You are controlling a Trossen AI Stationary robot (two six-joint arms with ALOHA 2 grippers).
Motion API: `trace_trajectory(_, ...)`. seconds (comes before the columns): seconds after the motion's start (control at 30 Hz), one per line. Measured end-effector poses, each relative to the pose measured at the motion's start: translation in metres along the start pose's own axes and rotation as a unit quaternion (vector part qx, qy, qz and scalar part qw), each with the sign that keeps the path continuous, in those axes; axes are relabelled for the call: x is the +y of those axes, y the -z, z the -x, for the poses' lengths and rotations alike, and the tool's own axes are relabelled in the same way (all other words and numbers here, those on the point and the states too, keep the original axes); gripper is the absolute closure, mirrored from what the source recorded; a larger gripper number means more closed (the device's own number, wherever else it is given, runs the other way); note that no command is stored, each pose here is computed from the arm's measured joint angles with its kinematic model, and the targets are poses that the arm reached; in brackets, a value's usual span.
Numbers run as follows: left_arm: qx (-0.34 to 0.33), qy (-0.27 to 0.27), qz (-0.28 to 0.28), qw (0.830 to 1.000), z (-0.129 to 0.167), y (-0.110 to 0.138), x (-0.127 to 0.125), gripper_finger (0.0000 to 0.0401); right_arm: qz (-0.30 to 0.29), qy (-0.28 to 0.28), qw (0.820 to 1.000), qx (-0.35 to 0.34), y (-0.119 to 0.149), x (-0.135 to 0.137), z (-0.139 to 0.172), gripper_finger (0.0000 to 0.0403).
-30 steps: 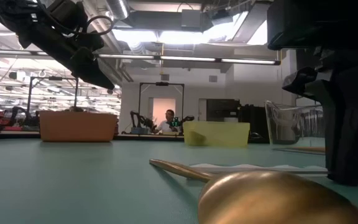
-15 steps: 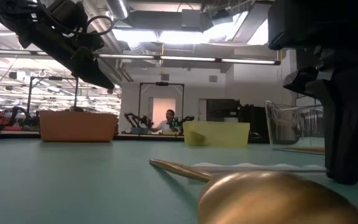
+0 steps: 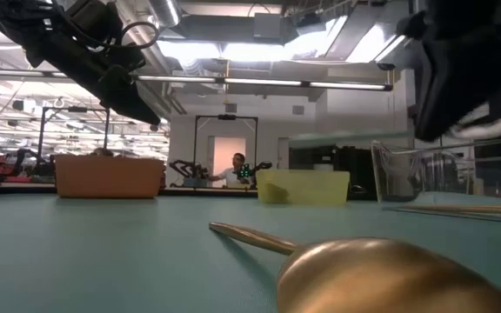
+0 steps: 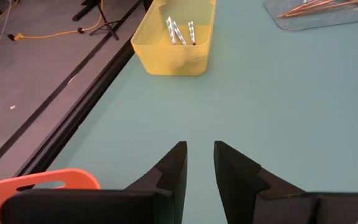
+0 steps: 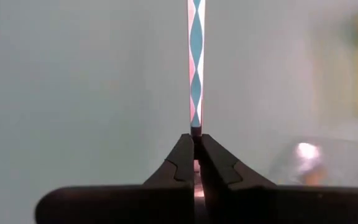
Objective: Sort silverware by color (type)
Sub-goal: Put the white and green spoon into the yellow bin
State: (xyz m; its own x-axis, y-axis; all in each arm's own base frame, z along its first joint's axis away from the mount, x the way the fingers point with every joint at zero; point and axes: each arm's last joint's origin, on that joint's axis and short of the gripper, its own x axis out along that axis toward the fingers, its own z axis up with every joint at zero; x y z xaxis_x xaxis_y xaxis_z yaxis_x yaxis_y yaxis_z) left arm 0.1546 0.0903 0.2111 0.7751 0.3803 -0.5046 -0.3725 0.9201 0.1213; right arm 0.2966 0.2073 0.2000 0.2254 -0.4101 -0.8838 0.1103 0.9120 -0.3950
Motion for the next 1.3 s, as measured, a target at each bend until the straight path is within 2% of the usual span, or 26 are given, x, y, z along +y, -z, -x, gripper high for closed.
trace_trajectory(0.2, 0.0, 0.0, 0.0, 1.0, 0.0, 0.0, 0.0, 0.0328, -0.026, 0.094, 0.995, -0.006, 0.004, -0.015, 0.008, 0.0403)
trace_trajectory(0.4, -0.001, 0.0, 0.0, 1.0, 0.0, 0.0, 0.0, 0.0328, -0.049, 0.152, 0.987, -0.026, 0.006, -0.034, 0.017, 0.0403)
trace_trajectory(0.57, -0.01, -0.001, -0.001, 1.0, 0.0, -0.002, 0.0, 0.0328, -0.069, 0.176, 0.979, -0.072, 0.006, -0.06, 0.032, 0.0403)
trace_trajectory(0.73, -0.023, 0.003, -0.006, 1.0, 0.0, -0.005, -0.002, 0.0328, -0.099, 0.181, 0.974, -0.091, 0.017, -0.095, 0.042, 0.0403)
trace_trajectory(0.9, -0.045, 0.014, -0.015, 0.999, 0.0, -0.01, -0.007, 0.0328, -0.166, 0.176, 0.961, -0.131, 0.034, -0.133, 0.043, 0.0403)
trace_trajectory(1.03, -0.063, 0.022, -0.021, 0.998, 0.0, -0.013, -0.012, 0.0328, -0.258, 0.161, 0.935, -0.184, 0.048, -0.163, 0.036, 0.0403)
trace_trajectory(1.13, -0.074, 0.029, -0.026, 0.997, 0.001, -0.016, -0.015, 0.0328, -0.335, 0.152, 0.904, -0.216, 0.058, -0.183, 0.023, 0.0403)
trace_trajectory(1.2, -0.076, 0.032, -0.028, 0.996, 0.001, -0.016, -0.016, 0.0328, -0.393, 0.141, 0.877, -0.239, 0.063, -0.195, 0.011, 0.0403)
trace_trajectory(1.3, -0.077, 0.036, -0.03, 0.996, 0.001, -0.017, -0.018, 0.0328, -0.477, 0.118, 0.826, -0.276, 0.067, -0.208, -0.009, 0.0403)
